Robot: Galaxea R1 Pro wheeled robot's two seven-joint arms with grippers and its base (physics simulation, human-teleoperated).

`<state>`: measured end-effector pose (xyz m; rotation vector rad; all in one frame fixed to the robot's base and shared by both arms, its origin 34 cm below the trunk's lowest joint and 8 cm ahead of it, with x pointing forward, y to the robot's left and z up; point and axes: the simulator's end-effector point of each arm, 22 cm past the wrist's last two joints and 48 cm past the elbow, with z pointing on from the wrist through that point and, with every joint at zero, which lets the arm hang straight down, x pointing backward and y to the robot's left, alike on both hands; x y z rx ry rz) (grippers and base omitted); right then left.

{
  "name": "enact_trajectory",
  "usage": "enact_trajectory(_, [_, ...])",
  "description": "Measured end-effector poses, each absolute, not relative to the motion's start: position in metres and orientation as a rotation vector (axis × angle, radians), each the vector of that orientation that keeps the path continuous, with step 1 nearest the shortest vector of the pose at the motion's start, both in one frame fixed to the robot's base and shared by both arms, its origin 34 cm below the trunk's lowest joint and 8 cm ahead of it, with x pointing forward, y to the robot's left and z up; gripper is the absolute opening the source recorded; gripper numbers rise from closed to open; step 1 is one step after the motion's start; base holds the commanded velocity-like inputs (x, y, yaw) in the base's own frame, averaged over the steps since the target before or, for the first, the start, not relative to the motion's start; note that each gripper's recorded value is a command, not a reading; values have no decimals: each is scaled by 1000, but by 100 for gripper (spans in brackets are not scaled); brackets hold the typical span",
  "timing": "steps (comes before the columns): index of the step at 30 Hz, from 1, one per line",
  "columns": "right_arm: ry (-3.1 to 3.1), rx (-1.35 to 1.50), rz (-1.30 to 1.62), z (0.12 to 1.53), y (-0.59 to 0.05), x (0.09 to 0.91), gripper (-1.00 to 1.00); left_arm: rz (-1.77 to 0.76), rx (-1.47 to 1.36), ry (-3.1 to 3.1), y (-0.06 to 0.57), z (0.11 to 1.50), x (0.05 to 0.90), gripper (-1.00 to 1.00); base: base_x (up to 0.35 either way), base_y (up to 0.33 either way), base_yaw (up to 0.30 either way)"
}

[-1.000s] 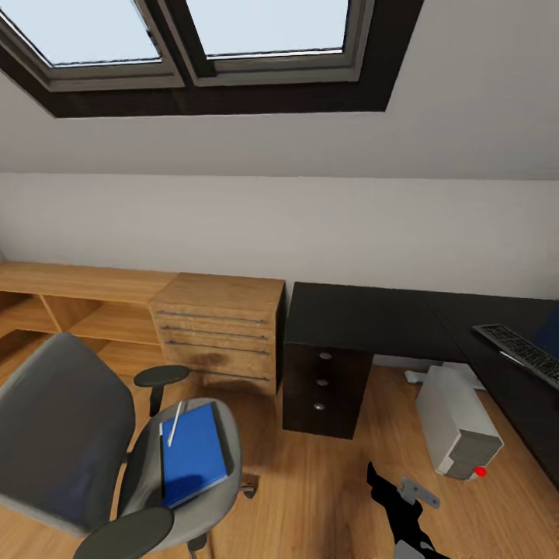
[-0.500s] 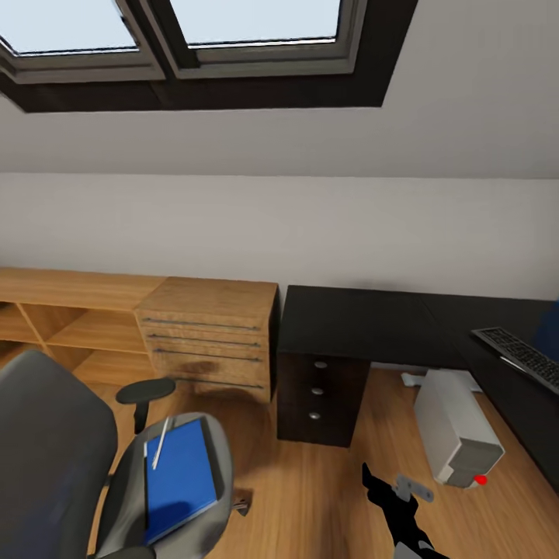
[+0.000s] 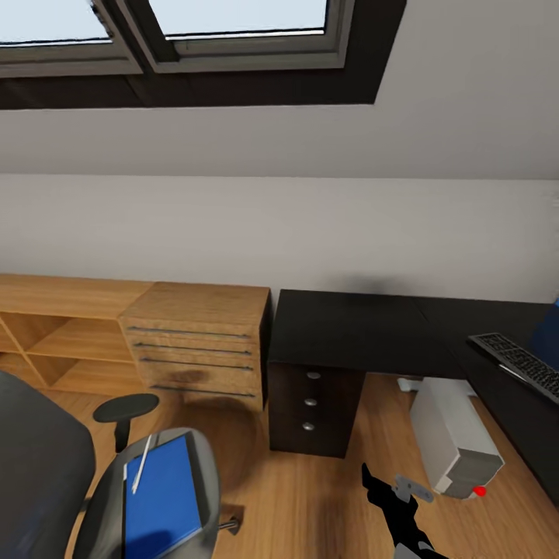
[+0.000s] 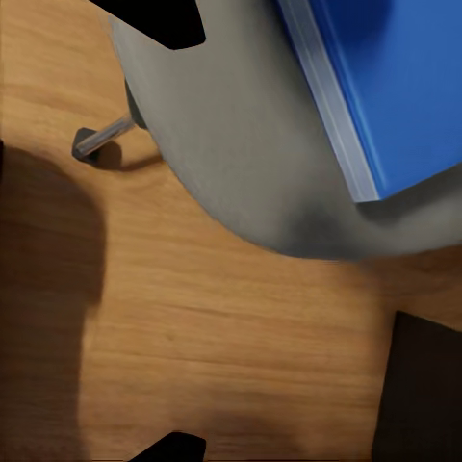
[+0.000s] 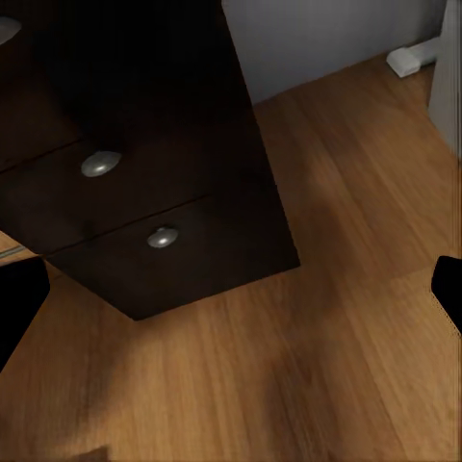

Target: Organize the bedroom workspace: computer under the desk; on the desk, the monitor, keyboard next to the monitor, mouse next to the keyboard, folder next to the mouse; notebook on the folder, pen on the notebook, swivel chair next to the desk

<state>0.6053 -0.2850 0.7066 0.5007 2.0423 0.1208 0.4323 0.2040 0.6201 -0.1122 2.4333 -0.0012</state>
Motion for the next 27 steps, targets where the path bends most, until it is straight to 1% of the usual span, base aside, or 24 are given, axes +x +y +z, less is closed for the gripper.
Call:
enact_trajectory(3, [2043, 501, 121, 706, -285, 605, 100, -1, -112, 2434, 204, 620, 432, 100, 14, -6, -191])
enact_trajectory(7, [2044, 502, 121, 706, -284, 604, 100, -1, -112, 2434, 204, 620, 432, 100, 6, -2, -87])
enact_trajectory(23, [2059, 479, 122, 701, -283, 596, 100, -1, -112, 2436, 204, 620, 432, 100, 1, -1, -10])
enact_trajectory(27, [2062, 477, 124, 701, -280, 596, 100, -1, -112, 2435, 204, 620, 432, 100, 110, -83, 0])
